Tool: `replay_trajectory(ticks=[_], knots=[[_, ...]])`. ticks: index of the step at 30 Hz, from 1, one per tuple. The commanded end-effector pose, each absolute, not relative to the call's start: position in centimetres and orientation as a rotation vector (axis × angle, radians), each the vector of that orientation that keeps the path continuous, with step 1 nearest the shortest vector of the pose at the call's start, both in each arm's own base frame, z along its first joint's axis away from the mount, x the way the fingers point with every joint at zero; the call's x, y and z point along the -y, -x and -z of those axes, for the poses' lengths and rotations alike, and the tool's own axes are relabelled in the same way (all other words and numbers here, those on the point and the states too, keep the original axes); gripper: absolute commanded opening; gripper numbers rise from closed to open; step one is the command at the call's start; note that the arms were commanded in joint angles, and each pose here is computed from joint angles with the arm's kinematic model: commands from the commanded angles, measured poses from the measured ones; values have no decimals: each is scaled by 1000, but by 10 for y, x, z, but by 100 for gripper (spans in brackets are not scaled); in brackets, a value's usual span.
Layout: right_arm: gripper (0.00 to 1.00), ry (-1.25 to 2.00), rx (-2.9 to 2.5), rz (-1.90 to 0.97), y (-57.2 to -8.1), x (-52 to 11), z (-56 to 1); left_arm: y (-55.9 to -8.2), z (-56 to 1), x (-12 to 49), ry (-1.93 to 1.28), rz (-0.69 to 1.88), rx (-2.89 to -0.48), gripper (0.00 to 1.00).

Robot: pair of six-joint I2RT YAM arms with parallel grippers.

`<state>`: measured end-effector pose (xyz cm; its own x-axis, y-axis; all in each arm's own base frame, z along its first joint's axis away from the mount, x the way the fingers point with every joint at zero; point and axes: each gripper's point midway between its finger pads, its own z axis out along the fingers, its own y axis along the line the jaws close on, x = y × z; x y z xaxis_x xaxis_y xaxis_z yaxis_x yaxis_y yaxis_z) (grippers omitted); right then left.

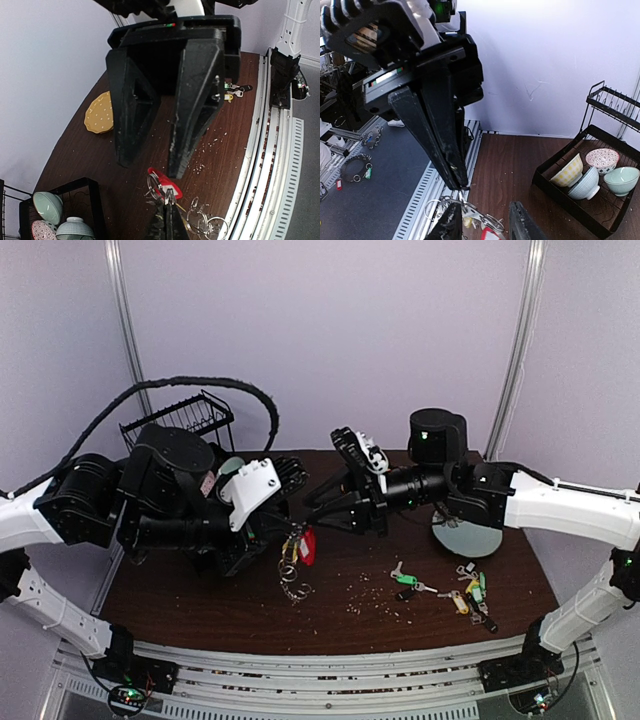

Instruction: Put the keys on the keyring

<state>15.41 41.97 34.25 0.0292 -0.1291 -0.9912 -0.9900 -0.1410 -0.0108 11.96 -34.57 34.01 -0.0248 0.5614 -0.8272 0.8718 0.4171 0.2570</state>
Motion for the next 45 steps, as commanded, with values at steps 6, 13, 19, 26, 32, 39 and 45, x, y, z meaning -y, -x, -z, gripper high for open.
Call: replay_trajectory(ticks=[6, 13, 19, 26, 32, 39, 45], knots=[[31, 1476, -1142, -1251, -133, -431, -341, -121, -359, 348, -1197, 453, -1662, 0], [24, 1473, -1191, -1223, -140, -437, -332, -121, -358, 348, -1201, 454, -1653, 0], [4, 1493, -1178, -1220, -136, -436, -329, -121, -358, 347, -1196, 452, -1654, 0], [0, 1367, -1152, -1388, -131, -427, -349, -136, -360, 327, -988, 480, -1661, 23], [0, 1082, -1086, -1538, -134, -417, -381, -110, -357, 311, -875, 790, -1418, 29], [0, 1021, -1098, -1497, -134, -418, -387, -101, -338, 341, -973, 815, -1376, 32], [0, 998, -1106, -1494, -132, -418, -385, -119, -337, 345, -894, 722, -1373, 19]])
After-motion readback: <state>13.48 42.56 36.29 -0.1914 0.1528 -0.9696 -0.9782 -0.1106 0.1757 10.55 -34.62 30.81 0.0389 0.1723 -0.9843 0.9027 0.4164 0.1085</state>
